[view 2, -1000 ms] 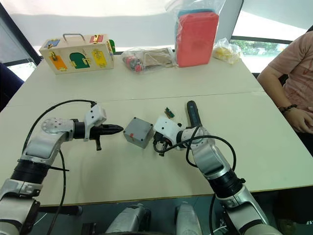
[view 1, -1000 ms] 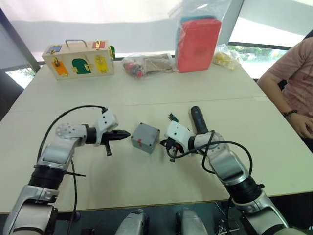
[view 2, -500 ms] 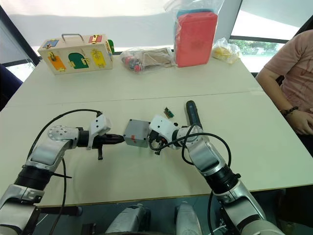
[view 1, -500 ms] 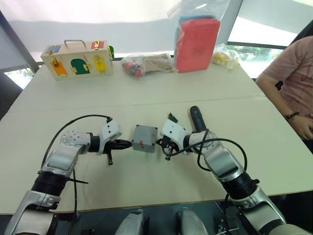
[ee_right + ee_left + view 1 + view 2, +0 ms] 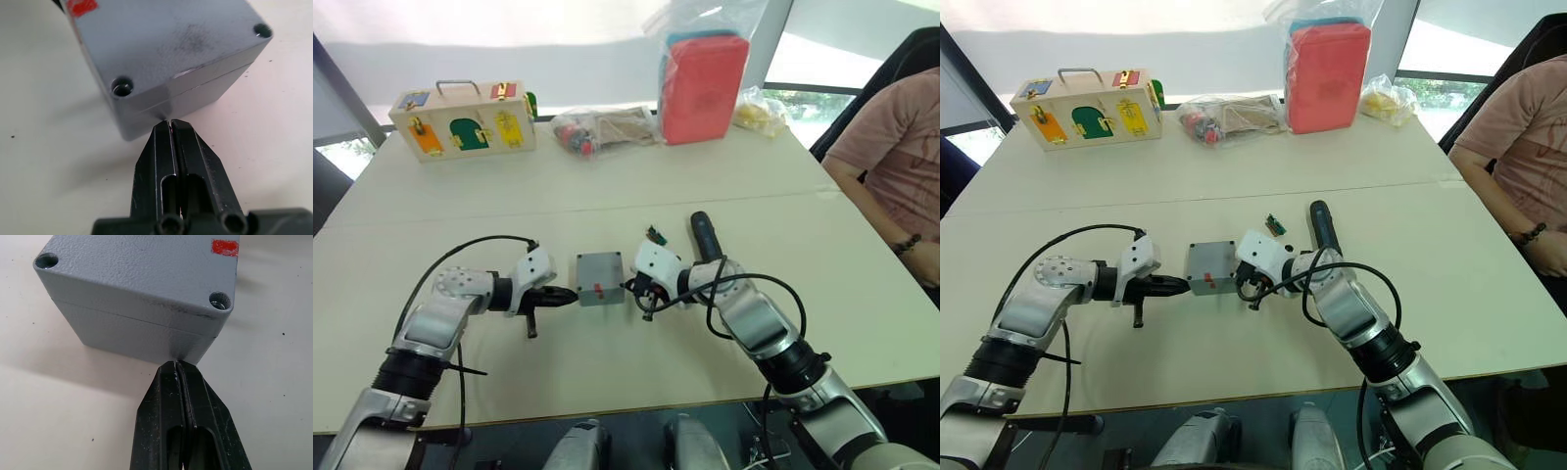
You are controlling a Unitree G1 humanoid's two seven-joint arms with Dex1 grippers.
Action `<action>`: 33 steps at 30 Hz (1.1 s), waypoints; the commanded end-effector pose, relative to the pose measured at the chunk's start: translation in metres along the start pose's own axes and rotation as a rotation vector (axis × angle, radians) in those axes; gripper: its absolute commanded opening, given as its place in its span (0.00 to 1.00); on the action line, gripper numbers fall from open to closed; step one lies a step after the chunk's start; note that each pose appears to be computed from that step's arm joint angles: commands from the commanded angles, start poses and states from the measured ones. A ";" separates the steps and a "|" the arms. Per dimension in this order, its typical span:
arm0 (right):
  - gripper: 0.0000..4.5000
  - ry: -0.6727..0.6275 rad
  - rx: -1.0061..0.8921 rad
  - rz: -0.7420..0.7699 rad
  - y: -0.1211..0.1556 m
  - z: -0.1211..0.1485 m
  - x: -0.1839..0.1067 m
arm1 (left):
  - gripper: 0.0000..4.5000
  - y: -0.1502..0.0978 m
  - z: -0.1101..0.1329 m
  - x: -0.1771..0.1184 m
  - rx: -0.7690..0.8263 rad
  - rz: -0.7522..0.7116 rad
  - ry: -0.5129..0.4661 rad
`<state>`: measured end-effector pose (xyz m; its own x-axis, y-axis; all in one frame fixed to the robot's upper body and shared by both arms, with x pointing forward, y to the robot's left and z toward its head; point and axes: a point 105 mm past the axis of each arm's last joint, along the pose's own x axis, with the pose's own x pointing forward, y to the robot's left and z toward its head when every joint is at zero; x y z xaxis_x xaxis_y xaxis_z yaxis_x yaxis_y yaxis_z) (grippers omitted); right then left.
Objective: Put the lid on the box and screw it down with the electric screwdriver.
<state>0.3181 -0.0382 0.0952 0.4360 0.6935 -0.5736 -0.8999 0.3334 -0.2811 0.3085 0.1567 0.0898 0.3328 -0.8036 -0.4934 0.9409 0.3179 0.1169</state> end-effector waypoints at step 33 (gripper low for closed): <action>0.94 -0.093 0.364 -0.286 -0.035 -0.033 -0.079 | 0.00 -0.022 0.093 -0.065 0.108 0.003 -0.183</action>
<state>0.3130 -0.1293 0.1196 0.6695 0.5773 -0.4675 -0.6910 0.7149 -0.1068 0.2731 0.1565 0.1906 0.3333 -0.8810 -0.3357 0.9409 0.2881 0.1781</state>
